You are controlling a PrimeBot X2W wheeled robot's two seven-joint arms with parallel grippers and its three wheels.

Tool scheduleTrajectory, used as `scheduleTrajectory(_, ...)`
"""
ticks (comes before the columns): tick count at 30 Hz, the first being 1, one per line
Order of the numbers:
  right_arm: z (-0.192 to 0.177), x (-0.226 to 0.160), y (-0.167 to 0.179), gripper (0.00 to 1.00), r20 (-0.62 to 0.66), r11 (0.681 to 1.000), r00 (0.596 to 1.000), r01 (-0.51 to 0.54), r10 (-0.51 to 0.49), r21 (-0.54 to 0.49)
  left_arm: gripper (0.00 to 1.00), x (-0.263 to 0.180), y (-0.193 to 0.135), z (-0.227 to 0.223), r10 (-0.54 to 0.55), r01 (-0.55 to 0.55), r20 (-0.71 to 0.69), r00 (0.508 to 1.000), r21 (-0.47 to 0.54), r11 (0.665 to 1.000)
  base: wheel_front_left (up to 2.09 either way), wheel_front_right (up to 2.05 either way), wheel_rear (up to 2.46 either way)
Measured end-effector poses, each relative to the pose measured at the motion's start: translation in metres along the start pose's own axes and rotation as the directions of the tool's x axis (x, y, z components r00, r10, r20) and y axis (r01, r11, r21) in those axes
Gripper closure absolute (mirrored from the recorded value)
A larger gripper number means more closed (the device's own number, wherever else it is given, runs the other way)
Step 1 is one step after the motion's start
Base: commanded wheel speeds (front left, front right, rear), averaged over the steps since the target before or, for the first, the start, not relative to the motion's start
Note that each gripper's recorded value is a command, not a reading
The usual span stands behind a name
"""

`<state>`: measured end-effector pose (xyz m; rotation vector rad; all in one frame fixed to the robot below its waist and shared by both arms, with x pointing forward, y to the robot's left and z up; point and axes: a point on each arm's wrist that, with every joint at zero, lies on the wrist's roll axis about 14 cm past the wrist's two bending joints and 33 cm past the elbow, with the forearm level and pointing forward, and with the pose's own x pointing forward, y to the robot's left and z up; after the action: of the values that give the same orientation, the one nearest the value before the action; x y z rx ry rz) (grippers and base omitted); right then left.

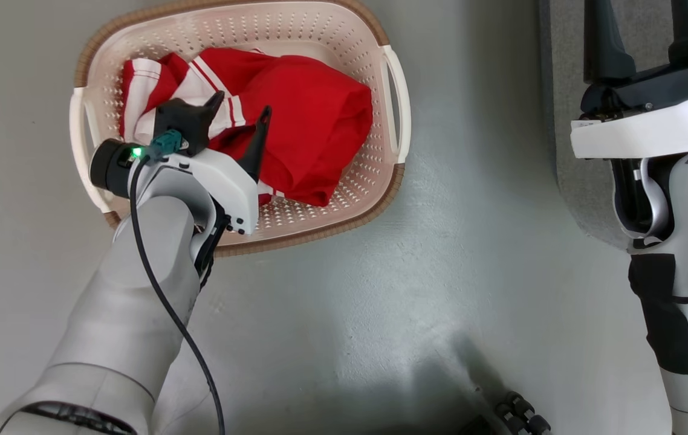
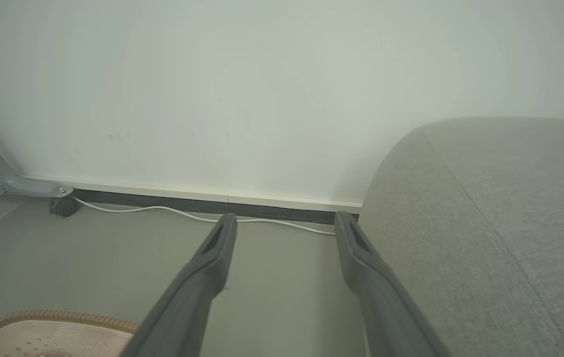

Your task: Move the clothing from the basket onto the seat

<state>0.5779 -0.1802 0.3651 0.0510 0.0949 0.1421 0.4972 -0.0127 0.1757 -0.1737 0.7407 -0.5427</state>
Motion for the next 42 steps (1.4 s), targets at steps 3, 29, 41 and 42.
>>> scheduleTrajectory(3, -0.008, 0.000, 0.000, 0.00, -0.015, 1.000, 1.000, 0.000, 0.000, 0.000, 0.00, 0.008, 0.000, -0.007, -0.009, 0.009, -0.027, 1.000, 0.007, 1.000, 0.00, 0.00, 0.00)
scheduleTrajectory(29, -0.032, 0.008, 0.008, 0.00, -0.036, 0.999, 0.999, -0.040, 0.040, 0.000, 0.00, 0.045, 0.010, -0.072, -0.020, 0.028, -0.277, 0.961, 0.025, 0.999, 0.00, 0.00, 0.00)
scheduleTrajectory(41, -0.017, 0.009, 0.008, 0.00, -0.002, 0.999, 0.999, -0.032, 0.032, 0.005, 1.00, 0.046, 0.011, -0.055, -0.015, 0.027, -0.225, 0.974, 0.048, 0.998, 0.00, 0.00, 0.00)
scheduleTrajectory(42, -0.013, 0.009, 0.006, 0.00, 0.004, 1.000, 1.000, -0.027, 0.027, 0.007, 1.00, 0.045, 0.009, -0.051, -0.020, 0.031, -0.213, 0.977, 0.050, 0.998, 0.00, 0.00, 0.00)
